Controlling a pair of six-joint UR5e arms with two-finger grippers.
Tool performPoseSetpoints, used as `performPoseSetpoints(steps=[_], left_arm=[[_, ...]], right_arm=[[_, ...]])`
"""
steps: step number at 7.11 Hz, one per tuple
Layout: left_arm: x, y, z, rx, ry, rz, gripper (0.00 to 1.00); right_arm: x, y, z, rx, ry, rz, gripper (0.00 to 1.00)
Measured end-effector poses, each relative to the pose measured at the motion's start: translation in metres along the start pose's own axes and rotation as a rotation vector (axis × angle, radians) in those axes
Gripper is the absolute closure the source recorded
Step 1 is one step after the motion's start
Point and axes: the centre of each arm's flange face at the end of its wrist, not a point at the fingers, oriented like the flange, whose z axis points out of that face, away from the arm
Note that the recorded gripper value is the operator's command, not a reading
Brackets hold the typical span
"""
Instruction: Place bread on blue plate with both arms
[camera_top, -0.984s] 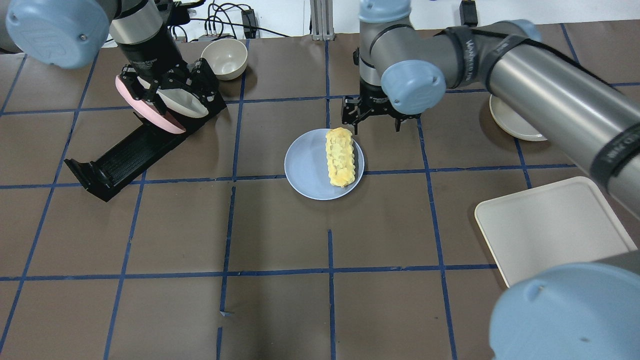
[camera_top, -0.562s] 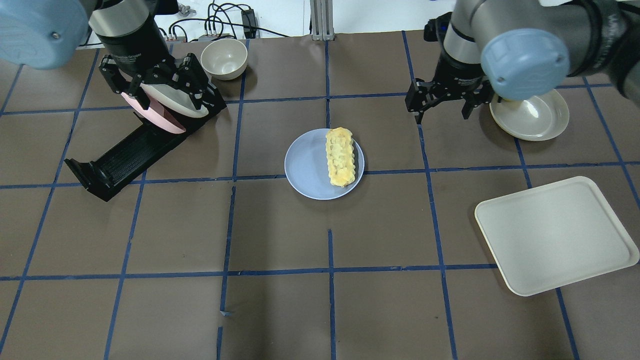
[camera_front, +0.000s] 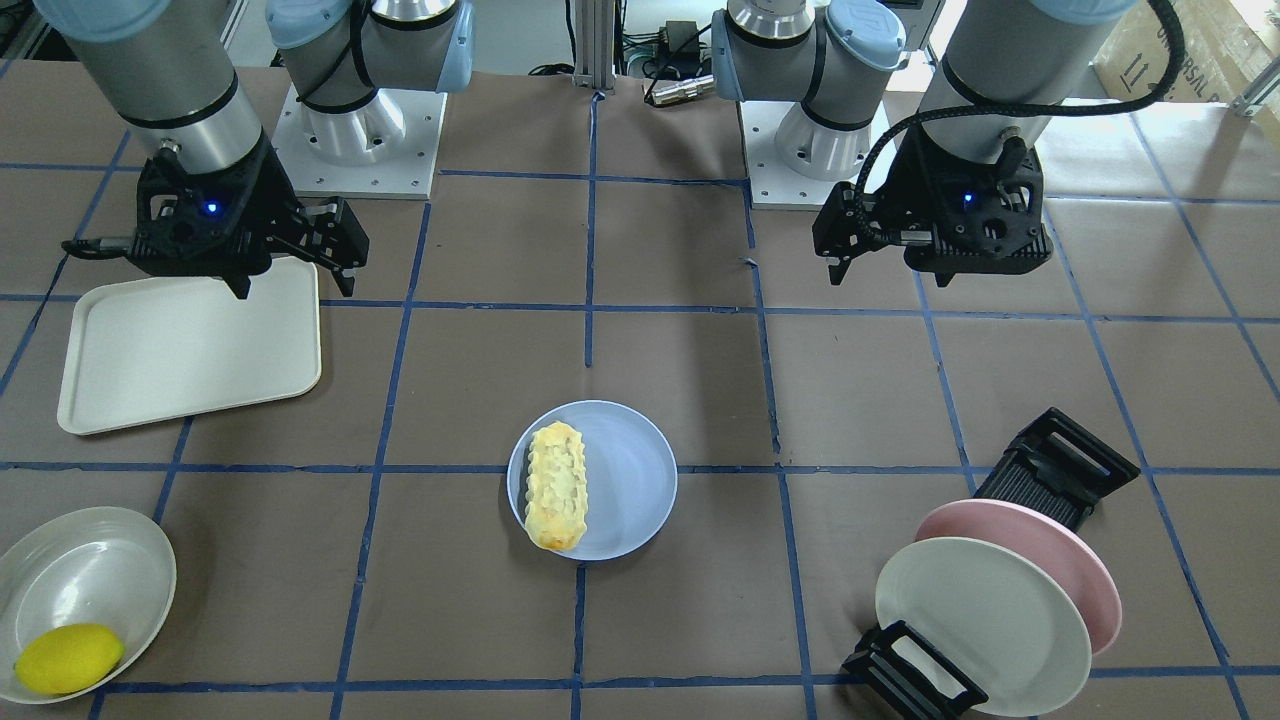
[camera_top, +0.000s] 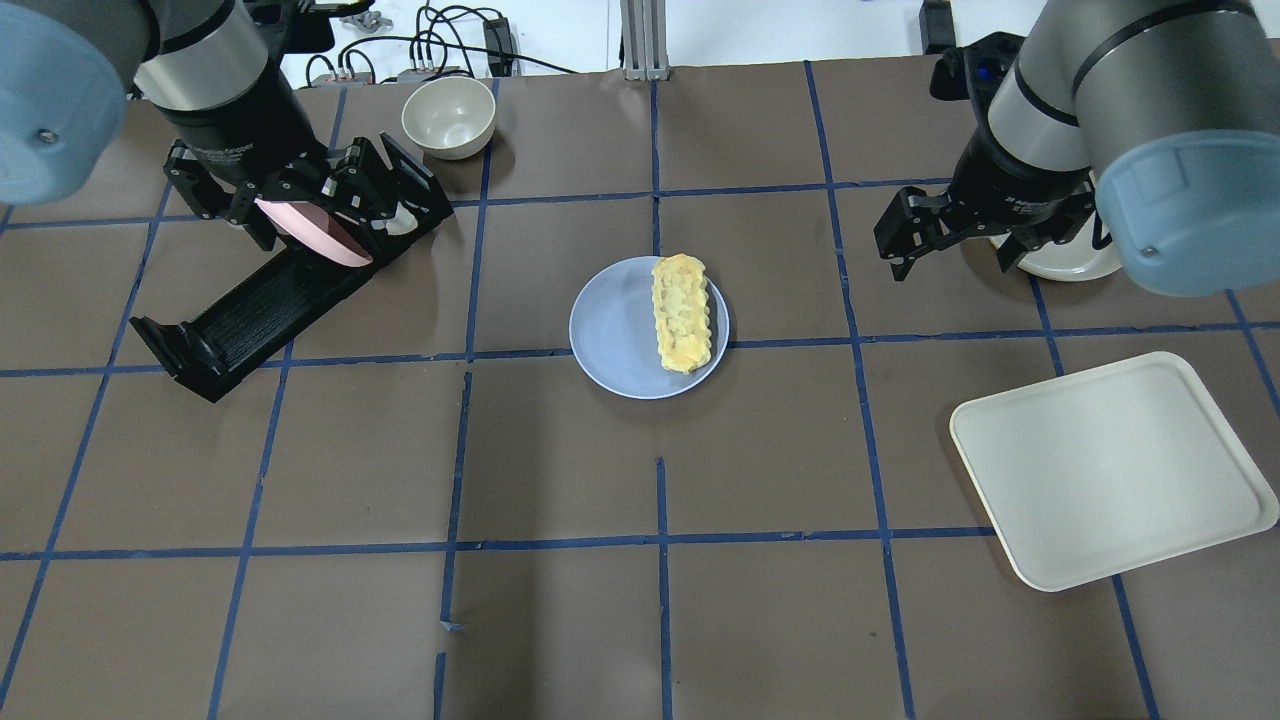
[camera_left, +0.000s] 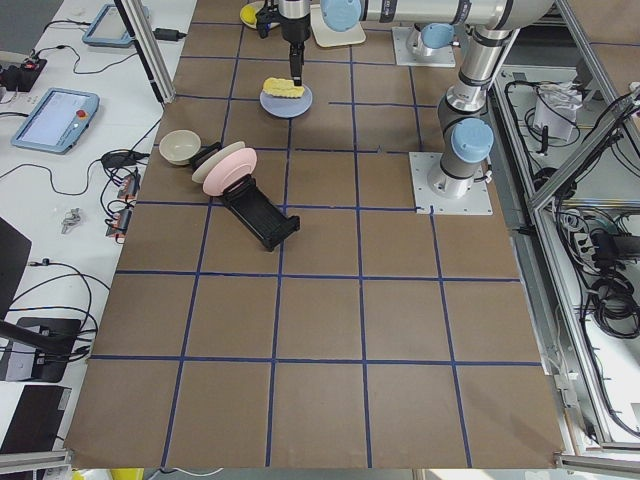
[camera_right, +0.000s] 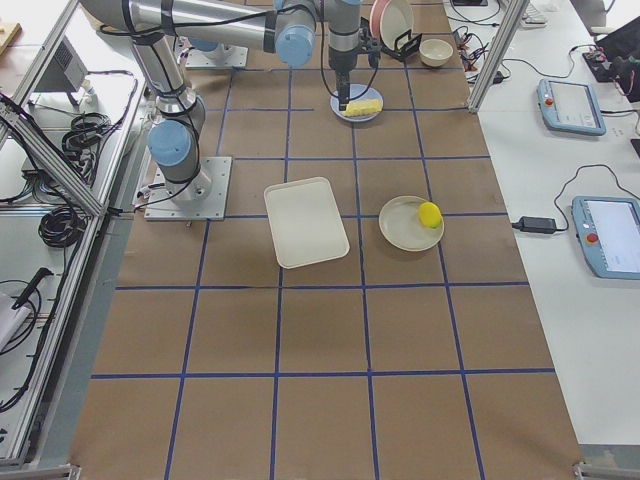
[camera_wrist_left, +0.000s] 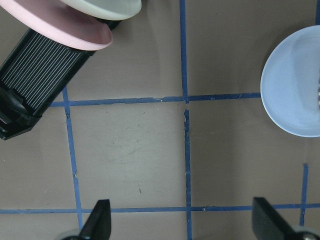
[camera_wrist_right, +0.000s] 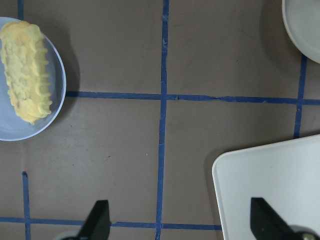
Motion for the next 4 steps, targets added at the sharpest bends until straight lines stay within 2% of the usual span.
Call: performPoseSetpoints(steps=[2, 4], left_arm=[[0.001, 0.008, -0.003, 0.004, 0.004, -0.006, 0.00], [-0.001, 0.009, -0.006, -0.010, 0.005, -0.015, 0.00]], right_arm=[[-0.009, 0.026, -0.007, 0.017, 0.002, -0.015, 0.00], [-0.013, 0.039, -0.011, 0.033, -0.001, -0.022, 0.00]])
